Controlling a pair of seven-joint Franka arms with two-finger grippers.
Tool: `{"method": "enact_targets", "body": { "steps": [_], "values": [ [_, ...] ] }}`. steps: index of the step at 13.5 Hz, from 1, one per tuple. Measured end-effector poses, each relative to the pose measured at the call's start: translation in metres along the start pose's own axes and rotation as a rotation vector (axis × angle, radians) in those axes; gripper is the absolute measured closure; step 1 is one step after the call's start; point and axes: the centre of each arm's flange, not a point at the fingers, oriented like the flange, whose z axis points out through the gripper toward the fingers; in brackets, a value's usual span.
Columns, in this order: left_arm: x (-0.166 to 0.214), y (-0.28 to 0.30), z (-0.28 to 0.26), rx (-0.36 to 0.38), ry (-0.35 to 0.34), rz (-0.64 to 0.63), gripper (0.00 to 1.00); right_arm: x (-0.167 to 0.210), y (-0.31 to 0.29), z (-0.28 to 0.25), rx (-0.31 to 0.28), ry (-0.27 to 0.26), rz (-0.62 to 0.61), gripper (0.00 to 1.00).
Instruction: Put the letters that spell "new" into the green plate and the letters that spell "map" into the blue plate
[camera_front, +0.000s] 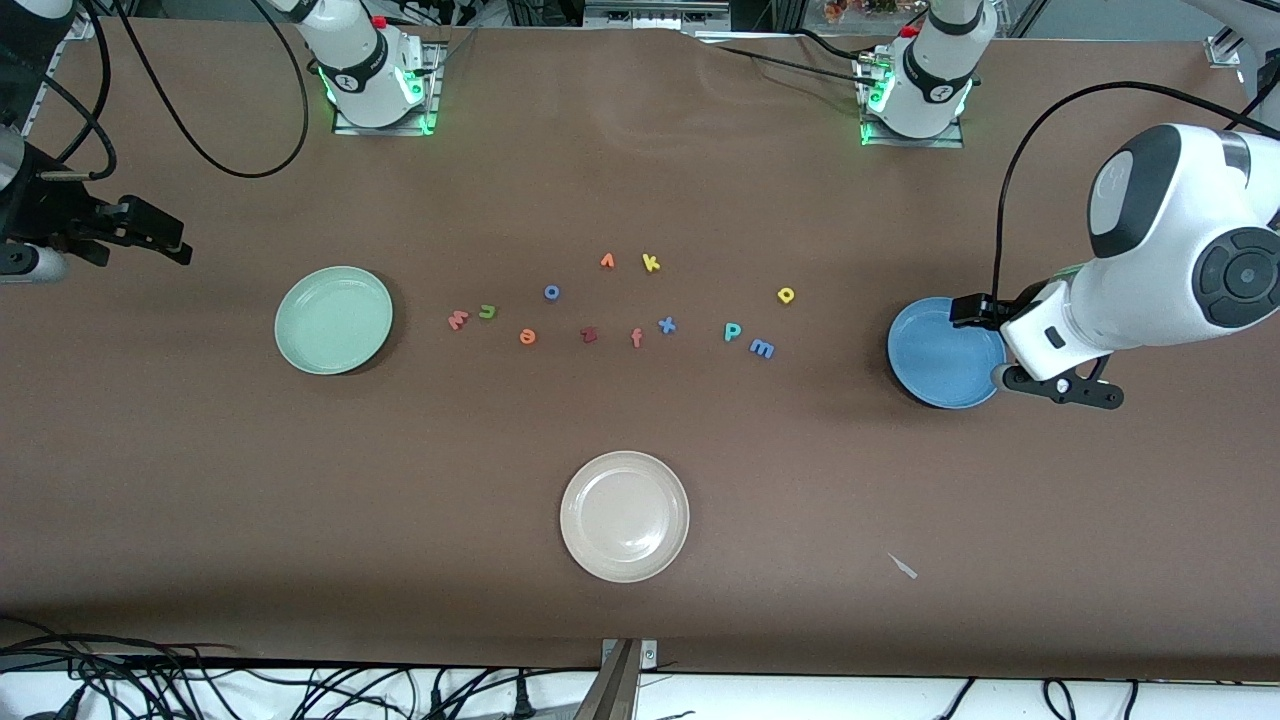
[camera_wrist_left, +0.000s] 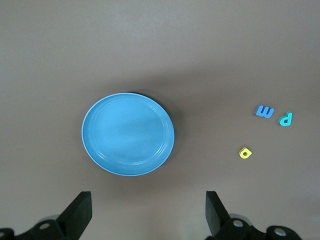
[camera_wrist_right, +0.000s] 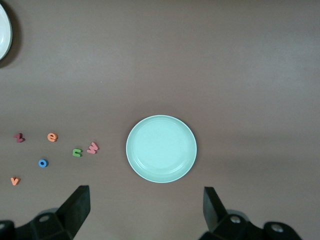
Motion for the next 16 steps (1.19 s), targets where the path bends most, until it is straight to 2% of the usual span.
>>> {"method": "enact_targets", "body": {
  "steps": [16],
  "values": [
    [0.0, -0.008, -0.013, -0.001, 0.029, -0.017, 0.0, 0.0, 0.0, 0.0, 0.0, 0.0, 0.0, 0.0]
  ]
}}
